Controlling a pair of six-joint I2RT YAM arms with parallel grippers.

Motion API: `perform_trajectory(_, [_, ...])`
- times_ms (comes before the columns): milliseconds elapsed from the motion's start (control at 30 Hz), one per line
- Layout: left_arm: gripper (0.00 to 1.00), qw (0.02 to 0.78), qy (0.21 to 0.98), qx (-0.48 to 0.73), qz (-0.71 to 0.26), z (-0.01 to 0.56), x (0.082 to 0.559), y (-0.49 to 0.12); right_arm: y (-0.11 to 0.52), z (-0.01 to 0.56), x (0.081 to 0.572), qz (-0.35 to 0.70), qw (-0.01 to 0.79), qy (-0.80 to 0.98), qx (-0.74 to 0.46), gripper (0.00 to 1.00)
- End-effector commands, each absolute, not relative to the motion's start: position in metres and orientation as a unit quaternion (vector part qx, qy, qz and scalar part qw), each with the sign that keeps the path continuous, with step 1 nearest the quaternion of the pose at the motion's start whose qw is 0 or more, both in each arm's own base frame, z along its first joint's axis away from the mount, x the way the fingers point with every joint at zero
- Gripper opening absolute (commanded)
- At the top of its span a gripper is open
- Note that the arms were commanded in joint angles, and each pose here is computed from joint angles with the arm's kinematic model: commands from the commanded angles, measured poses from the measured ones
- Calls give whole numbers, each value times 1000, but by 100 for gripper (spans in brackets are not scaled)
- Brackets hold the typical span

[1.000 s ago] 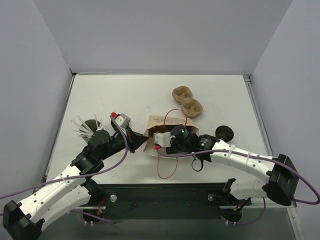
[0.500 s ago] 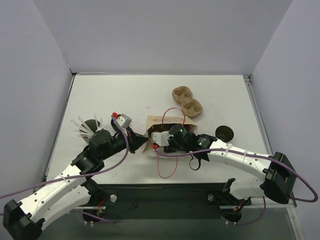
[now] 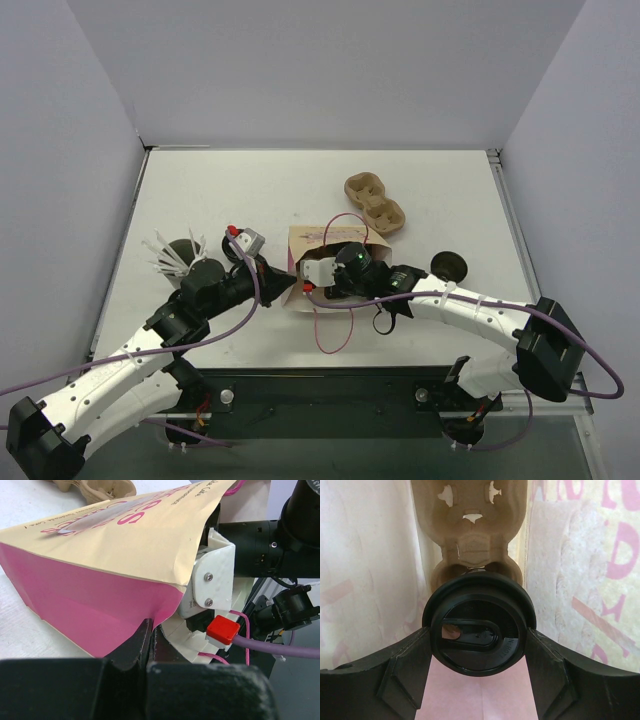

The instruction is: Pack the takeout coffee

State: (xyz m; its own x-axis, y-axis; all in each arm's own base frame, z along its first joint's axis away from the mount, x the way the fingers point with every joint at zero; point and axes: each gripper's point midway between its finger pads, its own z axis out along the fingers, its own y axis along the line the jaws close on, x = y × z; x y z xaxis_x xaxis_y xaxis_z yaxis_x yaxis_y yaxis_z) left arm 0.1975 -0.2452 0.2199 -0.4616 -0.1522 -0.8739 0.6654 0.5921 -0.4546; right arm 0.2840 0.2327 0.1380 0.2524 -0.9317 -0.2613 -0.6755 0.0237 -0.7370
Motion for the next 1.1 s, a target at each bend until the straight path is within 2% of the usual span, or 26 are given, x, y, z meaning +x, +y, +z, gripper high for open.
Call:
perform_trajectory(0, [0, 501, 733, 166, -429, 243, 198, -247, 241, 145, 293, -151, 433, 582, -672, 44])
perform_trajectory(567, [0, 494, 757, 135, -405, 246, 209, -241, 232, 125, 301, -147, 397, 583, -694, 51])
perform_trajectory(1067, [0, 489, 761, 123, -408, 243, 212, -243, 220, 114, 312, -148, 382, 602, -686, 51])
